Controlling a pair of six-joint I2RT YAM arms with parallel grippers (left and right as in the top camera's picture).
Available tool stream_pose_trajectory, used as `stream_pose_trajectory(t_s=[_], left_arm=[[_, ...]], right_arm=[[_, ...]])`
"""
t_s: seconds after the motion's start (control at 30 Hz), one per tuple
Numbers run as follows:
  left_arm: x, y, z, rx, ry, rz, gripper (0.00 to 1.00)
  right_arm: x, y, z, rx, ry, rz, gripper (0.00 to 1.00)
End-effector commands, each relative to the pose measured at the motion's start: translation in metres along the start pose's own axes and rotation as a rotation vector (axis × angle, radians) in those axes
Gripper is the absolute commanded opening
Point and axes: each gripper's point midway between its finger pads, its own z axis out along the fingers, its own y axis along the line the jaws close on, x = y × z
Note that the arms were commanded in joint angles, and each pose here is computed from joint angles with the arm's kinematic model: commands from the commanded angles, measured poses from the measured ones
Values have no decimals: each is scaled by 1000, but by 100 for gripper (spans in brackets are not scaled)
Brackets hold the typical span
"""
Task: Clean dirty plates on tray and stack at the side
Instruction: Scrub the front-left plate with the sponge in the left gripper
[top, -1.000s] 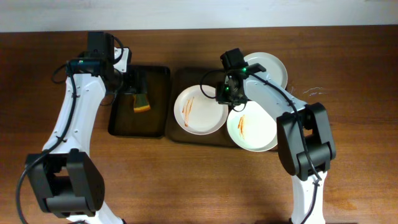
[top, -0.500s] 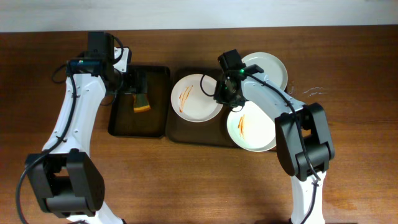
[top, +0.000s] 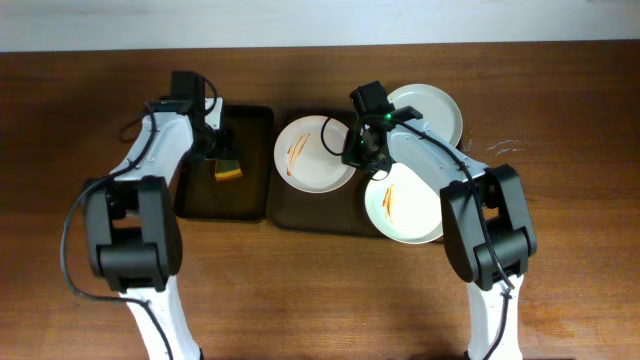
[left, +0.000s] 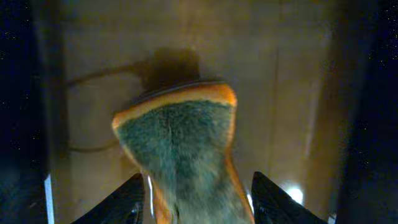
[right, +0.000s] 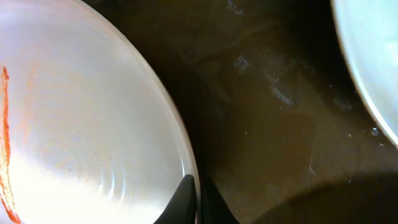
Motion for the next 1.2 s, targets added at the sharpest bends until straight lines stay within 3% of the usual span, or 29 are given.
stream_pose_trajectory(t_s=[0.0, 0.03, 0.07, 0.1, 0.27, 0.37, 0.53, 0.7, 0.83, 0.9, 0.93, 1.0, 1.13, 1.17], left_arm=[[4, -5, 16, 7, 28, 10, 42], [4, -7, 17, 8, 30, 14, 36], [4, -9, 17, 9, 26, 20, 23], [2, -10, 17, 10, 19, 21, 0], [-33, -32, -42, 71, -52, 44, 0], [-51, -83, -84, 162, -159, 237, 0], [-48, -161, -39, 202, -184, 422, 0], [-6, -162, 51, 193, 1, 417, 0], [33, -150, 52, 177, 171, 391, 0], [79, -154, 37, 271, 358, 410, 0], [83, -158, 34, 308, 373, 424, 0], [70, -166, 38, 332, 307, 436, 0], [7, -184, 48, 342, 34, 457, 0], [-7, -177, 52, 277, -9, 409, 0]], right_arm=[[9, 0, 12, 7, 28, 0, 4], [9, 0, 12, 7, 28, 0, 4], [9, 0, 12, 7, 28, 0, 4], [10, 1, 12, 4, 30, 0, 4], [10, 1, 12, 4, 30, 0, 4], [11, 4, 12, -14, 38, -1, 5], [11, 4, 12, -16, 36, -1, 5], [10, 5, 12, -16, 34, -1, 5], [10, 5, 12, -17, 35, -1, 5], [10, 6, 12, -22, 34, -1, 6], [9, 7, 12, -27, 33, -2, 5], [9, 8, 12, -35, 34, -3, 6], [10, 9, 12, -41, 39, -3, 6], [10, 9, 12, -41, 39, -3, 6]])
